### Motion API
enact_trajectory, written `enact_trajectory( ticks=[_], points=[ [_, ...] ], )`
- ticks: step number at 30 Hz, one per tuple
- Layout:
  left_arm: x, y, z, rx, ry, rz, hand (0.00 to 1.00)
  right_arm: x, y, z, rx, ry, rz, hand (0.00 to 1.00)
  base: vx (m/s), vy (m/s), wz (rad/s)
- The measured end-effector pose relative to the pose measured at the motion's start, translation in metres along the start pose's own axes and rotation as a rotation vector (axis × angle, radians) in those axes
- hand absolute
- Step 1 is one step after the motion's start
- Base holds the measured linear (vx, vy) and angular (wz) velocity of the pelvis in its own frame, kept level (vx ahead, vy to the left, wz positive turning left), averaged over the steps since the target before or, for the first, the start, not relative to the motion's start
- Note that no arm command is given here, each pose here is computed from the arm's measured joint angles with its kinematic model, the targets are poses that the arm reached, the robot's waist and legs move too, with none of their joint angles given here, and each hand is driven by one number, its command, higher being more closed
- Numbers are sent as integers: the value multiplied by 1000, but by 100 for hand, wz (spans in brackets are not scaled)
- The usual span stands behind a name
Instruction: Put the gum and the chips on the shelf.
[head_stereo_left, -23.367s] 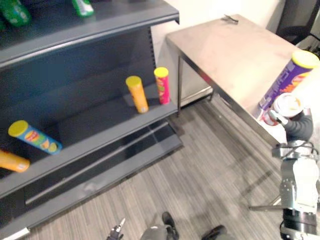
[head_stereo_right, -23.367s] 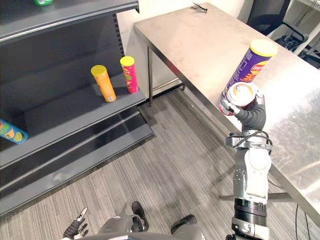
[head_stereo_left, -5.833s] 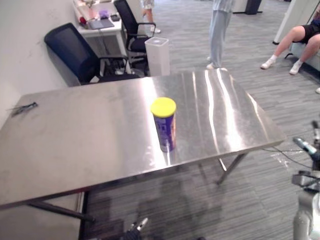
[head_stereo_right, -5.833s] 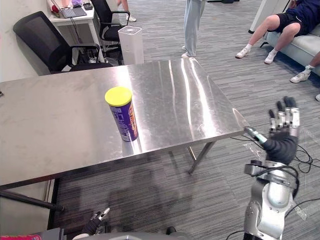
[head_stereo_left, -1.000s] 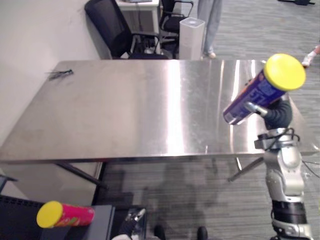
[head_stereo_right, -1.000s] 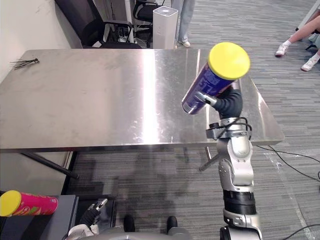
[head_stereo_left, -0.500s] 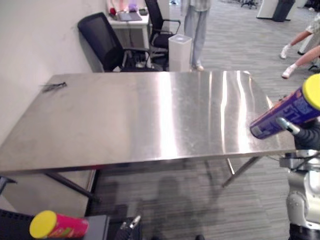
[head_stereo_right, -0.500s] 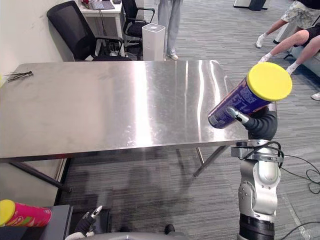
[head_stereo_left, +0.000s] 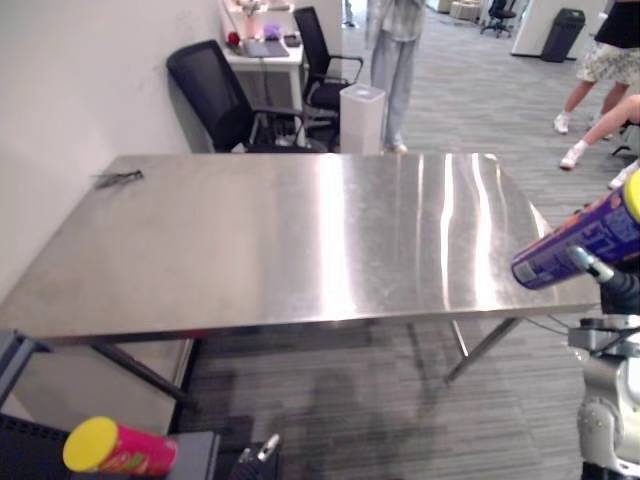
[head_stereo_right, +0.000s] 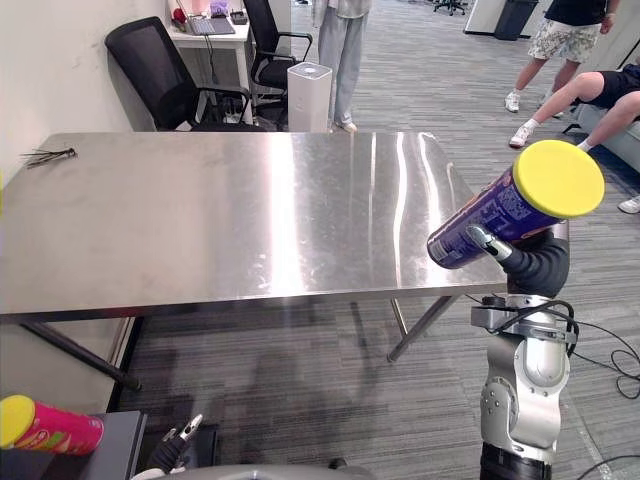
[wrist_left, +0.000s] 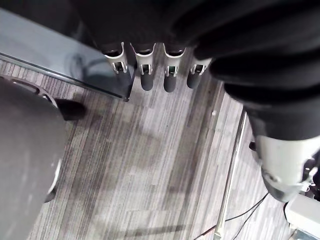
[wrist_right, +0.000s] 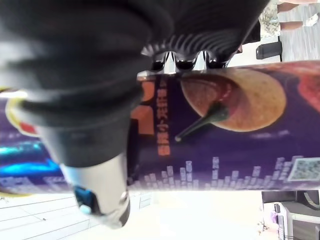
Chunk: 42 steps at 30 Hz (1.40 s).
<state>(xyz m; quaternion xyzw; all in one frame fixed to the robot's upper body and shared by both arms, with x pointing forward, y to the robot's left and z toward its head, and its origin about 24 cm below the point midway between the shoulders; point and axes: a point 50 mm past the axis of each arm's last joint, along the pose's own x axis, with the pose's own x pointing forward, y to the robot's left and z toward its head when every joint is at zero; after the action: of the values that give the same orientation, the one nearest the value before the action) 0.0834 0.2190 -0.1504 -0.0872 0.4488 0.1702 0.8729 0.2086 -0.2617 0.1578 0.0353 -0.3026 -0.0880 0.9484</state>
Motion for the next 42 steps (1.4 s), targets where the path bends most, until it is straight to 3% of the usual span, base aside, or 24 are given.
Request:
enact_trajectory(
  ticks=[9, 17, 27, 35, 42],
  points=[
    [1, 8, 17, -142, -78, 30, 0, 30, 54, 9, 170, -110, 187, 100, -151, -108, 80],
    [0, 13, 7, -199, -32, 55, 0, 40, 28, 15, 124, -162, 24, 100, -108, -157, 181],
    [-4, 27, -7, -243, 19, 110, 0, 30, 12, 11, 96, -141, -48, 100, -114, 179, 124],
    [-6, 43, -2, -238, -8, 165, 0, 26, 36, -22, 103, 4, -2, 100, -23, 267, -1],
    [-6, 48, 1, -265, -25, 194, 0, 25, 47, -25, 100, 19, 45, 100, -24, 93, -3]
  ],
)
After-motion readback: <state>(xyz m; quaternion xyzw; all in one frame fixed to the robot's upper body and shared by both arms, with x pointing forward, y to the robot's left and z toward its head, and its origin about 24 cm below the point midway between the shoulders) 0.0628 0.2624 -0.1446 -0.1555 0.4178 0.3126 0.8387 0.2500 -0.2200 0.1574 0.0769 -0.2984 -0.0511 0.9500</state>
